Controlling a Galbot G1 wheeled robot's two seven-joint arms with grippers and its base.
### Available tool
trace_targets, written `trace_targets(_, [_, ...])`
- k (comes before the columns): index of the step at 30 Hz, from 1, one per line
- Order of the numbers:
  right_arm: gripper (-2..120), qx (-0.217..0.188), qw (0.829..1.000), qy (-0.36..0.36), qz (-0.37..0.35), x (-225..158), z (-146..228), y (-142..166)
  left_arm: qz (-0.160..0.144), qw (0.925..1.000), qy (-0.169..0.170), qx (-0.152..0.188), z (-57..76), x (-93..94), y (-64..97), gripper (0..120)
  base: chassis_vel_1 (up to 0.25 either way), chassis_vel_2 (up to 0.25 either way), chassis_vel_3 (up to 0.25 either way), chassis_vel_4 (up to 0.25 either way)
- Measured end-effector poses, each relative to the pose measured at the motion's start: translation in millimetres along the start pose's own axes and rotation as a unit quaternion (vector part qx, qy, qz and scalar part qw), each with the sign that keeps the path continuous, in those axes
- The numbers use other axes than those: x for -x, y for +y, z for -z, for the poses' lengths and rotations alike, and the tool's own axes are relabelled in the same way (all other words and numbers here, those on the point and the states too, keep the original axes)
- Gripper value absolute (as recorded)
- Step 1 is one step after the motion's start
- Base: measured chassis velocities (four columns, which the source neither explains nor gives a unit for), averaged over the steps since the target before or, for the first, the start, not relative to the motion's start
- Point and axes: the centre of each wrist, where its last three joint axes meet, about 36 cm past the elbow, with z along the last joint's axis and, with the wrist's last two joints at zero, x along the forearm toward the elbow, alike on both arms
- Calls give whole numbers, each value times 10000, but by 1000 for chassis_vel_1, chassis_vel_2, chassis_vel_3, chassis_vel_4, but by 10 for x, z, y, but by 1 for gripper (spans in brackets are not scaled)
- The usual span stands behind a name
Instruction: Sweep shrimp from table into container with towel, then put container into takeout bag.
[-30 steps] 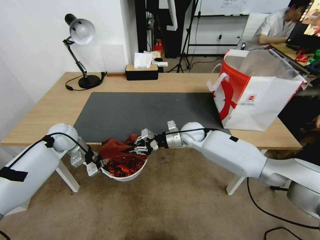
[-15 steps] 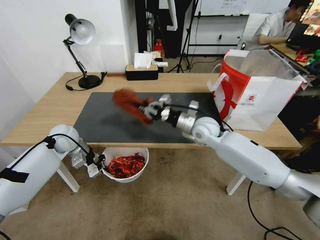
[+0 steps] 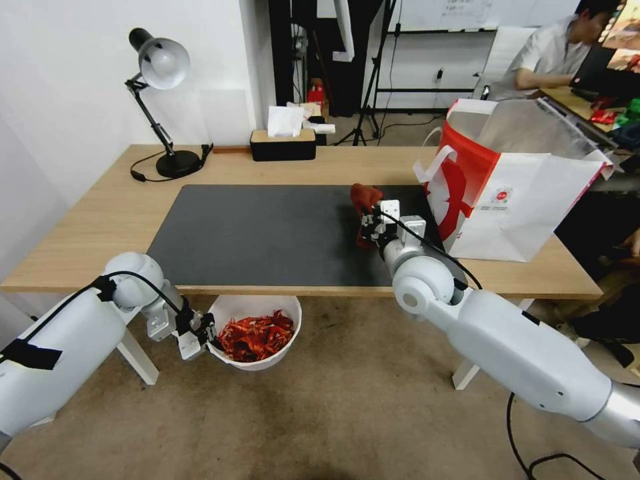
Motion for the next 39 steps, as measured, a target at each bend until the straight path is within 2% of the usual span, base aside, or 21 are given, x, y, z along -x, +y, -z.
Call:
trace_targets(1, [29, 3, 10000, -1, 3, 1, 4, 3, 0, 10000, 0, 0, 0, 0, 0, 0, 0, 0, 0, 0])
trace_targets(2, [35, 3, 10000, -11, 17, 8, 26, 9, -3, 10000, -4, -3, 4, 3, -5, 0, 0, 0, 0, 0])
trace_targets(3, [35, 3, 10000, -11, 17, 8, 26, 9, -3, 10000, -4, -3, 4, 3, -5, 0, 0, 0, 0, 0])
trace_targets(7, [57, -105, 9999, 51, 35, 33, 62, 12, -8, 10000, -15, -26, 11, 15, -25, 0, 0, 0, 0, 0])
trace_targets(8, [57, -105, 9999, 51, 35, 33, 62, 12, -8, 10000, -15, -26, 11, 15, -25, 0, 0, 0, 0, 0])
trace_targets(13, [77, -200, 9996, 163, -67, 34, 44, -13, -4, 10000, -28, -18, 15, 29, 2, 0, 0, 0, 0, 0])
trace_targets(14, [77, -200, 9996, 163, -67, 34, 44, -13, -4, 10000, -28, -18, 15, 29, 2, 0, 0, 0, 0, 0])
trace_targets(16, [88, -213, 9995, 218, -101, 15, 7, -37, -23, 10000, -30, -10, 17, 31, 9, 0, 0, 0, 0, 0])
trace_targets(19, [96, -180, 9996, 174, -91, -12, -11, -66, -27, 10000, -35, -6, 20, 36, 14, 0, 0, 0, 0, 0])
trace_targets(20, [99, -39, 9999, -99, -70, -41, -13, -86, -24, 10000, -46, -7, 20, 47, 17, 0, 0, 0, 0, 0])
trace_targets(22, [99, 40, 9996, -274, -60, -63, -3, -112, -24, 10000, -53, -12, 18, 55, 17, 0, 0, 0, 0, 0])
trace_targets(24, [100, 335, 9938, -1056, 124, -185, 6, -265, -19, 10000, -73, -6, 23, 75, 25, 0, 0, 0, 0, 0])
trace_targets(25, [100, 335, 9938, -1056, 124, -185, 6, -265, -19, 10000, -73, -6, 23, 75, 25, 0, 0, 0, 0, 0])
trace_targets(27, [100, 390, 9860, -1575, 378, -382, -49, -438, -16, 10000, -78, -3, 28, 78, 27, 0, 0, 0, 0, 0])
trace_targets(29, [100, 378, 9811, -1822, 526, -532, -117, -521, -7, 10000, -82, -10, 27, 80, 21, 0, 0, 0, 0, 0])
trace_targets(32, [100, 60, 9685, -2297, 956, -1003, -438, -656, 54, 9999, -126, -61, 47, 122, -9, 0, 0, 0, 0, 0])
trace_targets(34, [100, -19, 9655, -2397, 1021, -1117, -536, -675, 76, 9998, -140, -72, 57, 135, -13, 0, 0, 0, 0, 0])
trace_targets(35, [100, -135, 9630, -2479, 1049, -1350, -750, -694, 98, 9998, -156, -65, 74, 150, -5, 0, 0, 0, 0, 0])
trace_targets(36, [100, -135, 9630, -2479, 1049, -1350, -750, -694, 98, 9998, -156, -65, 74, 150, -5, 0, 0, 0, 0, 0])
trace_targets(38, [100, -142, 9623, -2549, 943, -1661, -1089, -702, 116, 9998, -160, -29, 95, 159, 19, 0, 0, 0, 0, 0])
trace_targets(39, [100, -142, 9623, -2549, 943, -1661, -1089, -702, 116, 9998, -160, -29, 95, 159, 19, 0, 0, 0, 0, 0])
